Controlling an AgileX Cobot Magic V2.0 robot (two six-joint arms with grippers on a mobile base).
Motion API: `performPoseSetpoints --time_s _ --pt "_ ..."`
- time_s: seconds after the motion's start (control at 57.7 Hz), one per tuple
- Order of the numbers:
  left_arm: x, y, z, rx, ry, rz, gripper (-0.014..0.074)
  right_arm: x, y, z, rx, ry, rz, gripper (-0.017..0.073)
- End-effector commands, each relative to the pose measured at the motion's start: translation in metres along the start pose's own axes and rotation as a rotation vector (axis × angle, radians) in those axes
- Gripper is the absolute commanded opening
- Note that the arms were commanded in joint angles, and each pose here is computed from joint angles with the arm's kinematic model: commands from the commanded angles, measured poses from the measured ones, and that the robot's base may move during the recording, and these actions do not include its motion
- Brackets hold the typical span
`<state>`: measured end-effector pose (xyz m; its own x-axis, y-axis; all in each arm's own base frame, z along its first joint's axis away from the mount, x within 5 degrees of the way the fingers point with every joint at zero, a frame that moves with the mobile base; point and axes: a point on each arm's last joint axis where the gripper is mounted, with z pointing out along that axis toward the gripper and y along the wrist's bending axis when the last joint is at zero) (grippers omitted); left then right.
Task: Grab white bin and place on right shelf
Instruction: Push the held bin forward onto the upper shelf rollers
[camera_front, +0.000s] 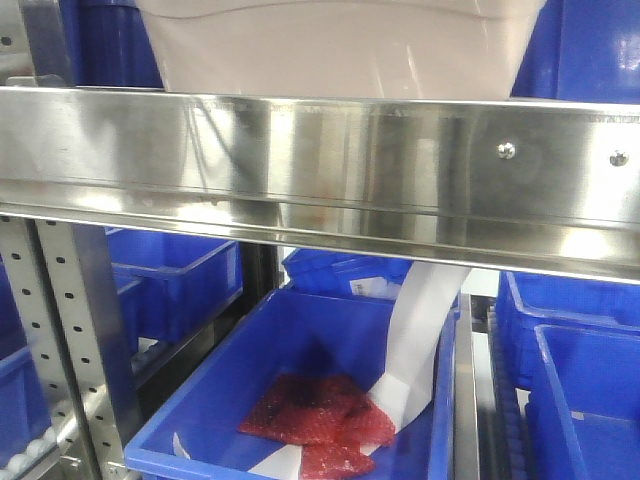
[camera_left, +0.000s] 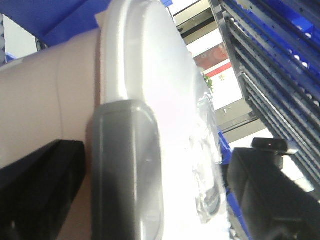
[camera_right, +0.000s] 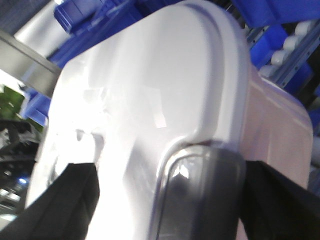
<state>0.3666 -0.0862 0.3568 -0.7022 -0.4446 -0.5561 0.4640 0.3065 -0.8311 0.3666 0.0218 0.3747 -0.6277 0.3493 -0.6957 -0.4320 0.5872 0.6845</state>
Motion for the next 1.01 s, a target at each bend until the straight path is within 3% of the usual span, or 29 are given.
performPoseSetpoints --time_s 0.0,0.121,0.295,0.416,0.538,0.642,0.763,0.884,0.988 --pt "0.001 -0.043 -0.001 0.183 0.024 0.056 0.0496 -0.018 0.042 -0.013 -0.084 -0.064 -0.098 0.0635" --pt "-0.001 -0.042 0.0 0.138 0.027 0.105 0.0496 -0.025 0.041 -0.015 0.003 -0.077 -0.177 0.0635" --pt "-0.011 -0.049 0.001 -0.001 0.08 0.309 0.0495 -0.032 0.035 -0.019 0.137 -0.082 -0.284 0.0635" --pt "-0.02 -0.059 0.0 -0.055 0.09 0.426 0.0494 -0.035 0.028 -0.021 0.232 -0.089 -0.345 0.0635" --pt "-0.028 -0.066 -0.002 -0.113 0.096 0.526 0.0494 -0.037 0.021 -0.023 0.324 -0.093 -0.408 0.0635" --pt "-0.032 -0.071 -0.004 -0.155 0.115 0.599 0.0494 -0.037 0.02 -0.025 0.358 -0.081 -0.442 0.0635" --pt "-0.033 -0.08 -0.007 -0.156 0.15 0.634 0.0494 -0.035 0.03 -0.03 0.329 -0.059 -0.452 0.0635" --pt "-0.025 -0.095 -0.011 -0.088 0.23 0.649 0.0469 -0.03 0.049 -0.039 0.284 -0.033 -0.469 0.0626" --pt "-0.015 -0.113 -0.021 -0.031 0.295 0.639 0.0347 -0.025 0.073 -0.053 0.242 -0.018 -0.495 0.049"
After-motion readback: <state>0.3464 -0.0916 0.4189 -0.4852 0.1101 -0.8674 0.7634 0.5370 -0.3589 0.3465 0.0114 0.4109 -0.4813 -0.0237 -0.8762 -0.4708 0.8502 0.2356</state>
